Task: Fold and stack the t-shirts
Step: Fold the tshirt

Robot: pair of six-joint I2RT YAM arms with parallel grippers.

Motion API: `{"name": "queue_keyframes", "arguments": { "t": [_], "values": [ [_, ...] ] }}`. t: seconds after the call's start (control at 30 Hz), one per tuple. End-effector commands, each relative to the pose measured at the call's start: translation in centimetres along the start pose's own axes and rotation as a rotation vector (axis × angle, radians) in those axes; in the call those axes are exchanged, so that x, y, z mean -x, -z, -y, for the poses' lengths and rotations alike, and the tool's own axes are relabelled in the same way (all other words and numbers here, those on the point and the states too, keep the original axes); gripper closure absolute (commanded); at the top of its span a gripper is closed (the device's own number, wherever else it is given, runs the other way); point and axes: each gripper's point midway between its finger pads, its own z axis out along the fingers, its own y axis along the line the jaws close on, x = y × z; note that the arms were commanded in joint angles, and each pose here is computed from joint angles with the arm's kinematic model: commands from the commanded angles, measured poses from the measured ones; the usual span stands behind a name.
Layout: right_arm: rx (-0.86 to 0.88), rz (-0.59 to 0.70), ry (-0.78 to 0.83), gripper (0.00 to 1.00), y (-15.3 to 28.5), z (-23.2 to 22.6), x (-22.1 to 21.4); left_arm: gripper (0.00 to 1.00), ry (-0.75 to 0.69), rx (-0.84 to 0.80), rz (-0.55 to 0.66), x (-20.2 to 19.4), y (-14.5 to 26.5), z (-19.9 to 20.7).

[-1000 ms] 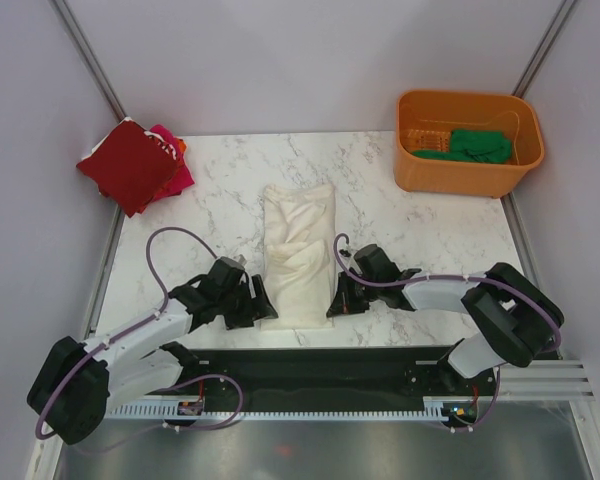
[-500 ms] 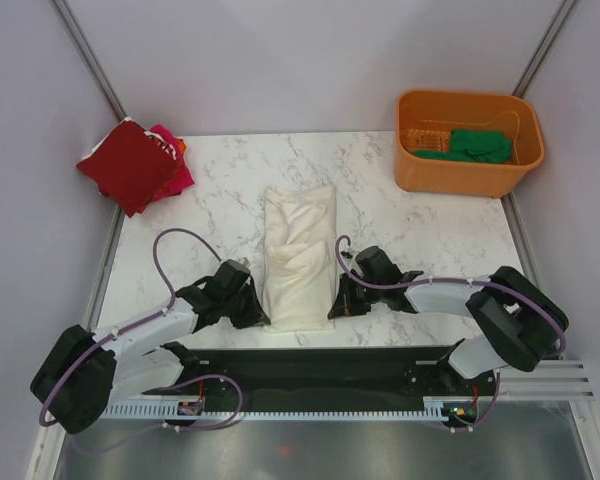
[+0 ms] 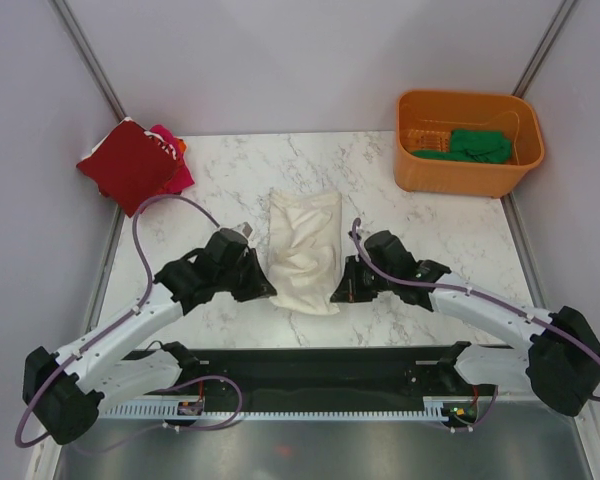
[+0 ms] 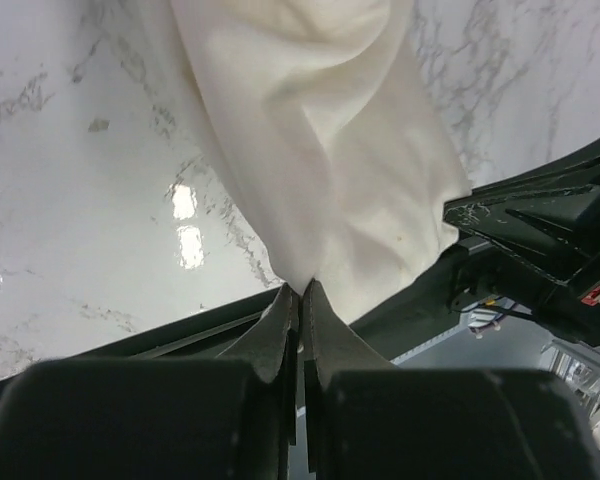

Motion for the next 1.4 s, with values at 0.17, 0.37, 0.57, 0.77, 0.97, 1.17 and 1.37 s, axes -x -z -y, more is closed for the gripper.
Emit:
{"name": "queue_keyframes", "arguments": {
  "t": [0.17,0.37,0.57,0.77,0.97,1.17,1.37],
  "values": [
    [-0.092,0.153,0.072,1.00,2.9,-1.5,8.8,0.98,-0.121,0.083,0.113,6.4,1.9,2.7],
    [-0.094,0.212,0.088,1.00,3.9,-1.5,14.6,0.98,-0.153,0.089,0.140,10.3,1.2,4.7],
    [-0.114,0.211,0.073,1.00,2.6,-0.5,17.8,0.98,-0.120,0.094,0.149,15.1,0.0,4.7],
    [-0.118,0.189,0.042,1.00,0.6,1.3,21.1,0.98,-0.092,0.094,0.130,19.1,-2.2,4.4],
    [-0.137,0.189,0.019,1.00,-1.3,3.0,24.6,0.98,-0.075,0.062,0.080,23.3,-5.8,3.9],
    [-0.150,0.186,-0.027,1.00,-3.6,5.4,27.8,0.98,-0.051,0.042,0.035,27.2,-10.0,3.2],
    [-0.181,0.185,-0.100,1.00,-6.2,9.8,30.6,0.98,-0.037,0.002,0.031,30.9,-13.8,3.2]
  ]
}}
